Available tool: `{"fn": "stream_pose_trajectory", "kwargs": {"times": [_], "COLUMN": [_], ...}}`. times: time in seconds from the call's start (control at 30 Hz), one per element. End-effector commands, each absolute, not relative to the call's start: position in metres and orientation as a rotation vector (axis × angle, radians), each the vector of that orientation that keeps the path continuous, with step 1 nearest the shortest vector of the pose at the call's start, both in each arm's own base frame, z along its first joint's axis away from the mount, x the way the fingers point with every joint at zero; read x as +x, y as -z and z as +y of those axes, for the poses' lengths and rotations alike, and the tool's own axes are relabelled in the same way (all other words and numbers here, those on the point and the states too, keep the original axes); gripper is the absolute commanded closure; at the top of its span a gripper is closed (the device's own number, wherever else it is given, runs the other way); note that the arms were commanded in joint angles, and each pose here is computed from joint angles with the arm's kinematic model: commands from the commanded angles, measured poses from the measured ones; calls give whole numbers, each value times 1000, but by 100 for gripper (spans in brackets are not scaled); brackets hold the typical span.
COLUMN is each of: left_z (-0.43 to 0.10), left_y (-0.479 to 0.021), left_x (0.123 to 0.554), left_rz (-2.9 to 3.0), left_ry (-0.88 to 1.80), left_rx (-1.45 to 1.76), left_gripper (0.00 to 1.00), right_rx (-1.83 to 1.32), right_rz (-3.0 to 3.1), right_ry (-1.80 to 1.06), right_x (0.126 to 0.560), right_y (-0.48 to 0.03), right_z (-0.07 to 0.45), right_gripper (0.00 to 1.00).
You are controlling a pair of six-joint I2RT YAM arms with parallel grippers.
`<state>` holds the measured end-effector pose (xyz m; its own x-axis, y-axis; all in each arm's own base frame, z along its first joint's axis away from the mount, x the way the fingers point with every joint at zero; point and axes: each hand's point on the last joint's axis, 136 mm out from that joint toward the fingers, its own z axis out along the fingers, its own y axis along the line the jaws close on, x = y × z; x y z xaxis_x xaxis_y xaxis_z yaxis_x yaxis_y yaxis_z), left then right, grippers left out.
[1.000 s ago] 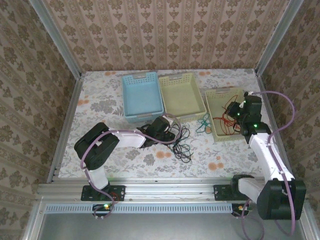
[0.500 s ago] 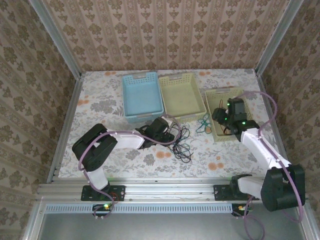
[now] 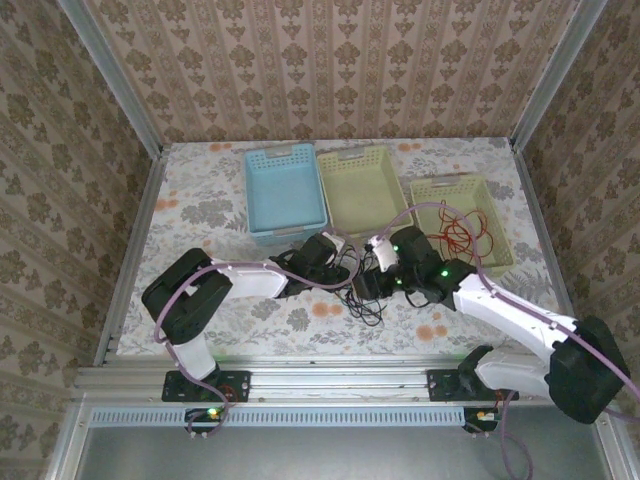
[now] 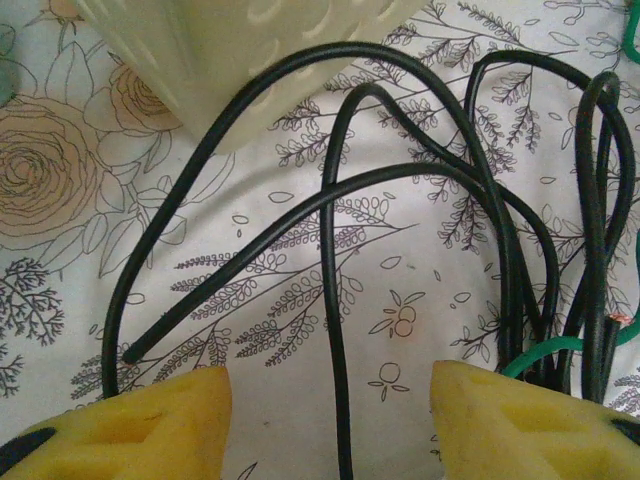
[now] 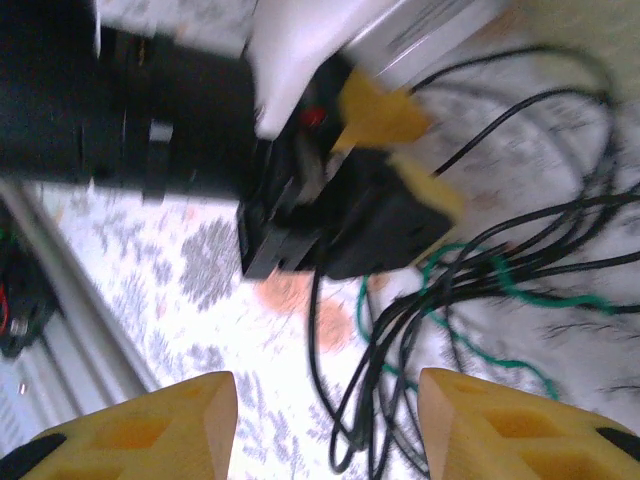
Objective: Untangle the cables
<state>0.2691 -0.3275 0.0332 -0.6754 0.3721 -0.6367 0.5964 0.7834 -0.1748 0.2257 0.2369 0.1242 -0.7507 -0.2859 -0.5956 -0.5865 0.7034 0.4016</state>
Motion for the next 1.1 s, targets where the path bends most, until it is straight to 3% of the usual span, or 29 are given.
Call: {"fn": "stream_pose_trajectory", "kwargs": {"times": [0.0,0.17,0.23,0.33,0.47,0.8,1.07], "left_z": [-322,-323,-322,-321,-320,-321,-317], "left_y": [-42,-43,-43,-43,-42,-18,2], "left_x": [270,269,268,267,266,266,264], "left_rz": [2374,2372,2374,2378,2382,2430,2472], "left_ry": [511,520,523,521,519,479,441], "left_rx": [699,699,699,700,705,739,758], "left_gripper": [44,43,43,43,42,42,43], "right_rx": [-791,-788,-765,-729,-631,-188,-108], "right_rz": [2470,2512,2506,2473,2393,2099,1908], "right_ry": [-824,-781,-765,-741,-725,-709,-776], "right_x": [213,225,233,243,257,303,309], "right_y": [-112,-95,-92,-95,-117,-223,-300], "right_z": [242,246,248,249,237,165,149], "right_gripper": [48,51,61,86,99,100,100]}}
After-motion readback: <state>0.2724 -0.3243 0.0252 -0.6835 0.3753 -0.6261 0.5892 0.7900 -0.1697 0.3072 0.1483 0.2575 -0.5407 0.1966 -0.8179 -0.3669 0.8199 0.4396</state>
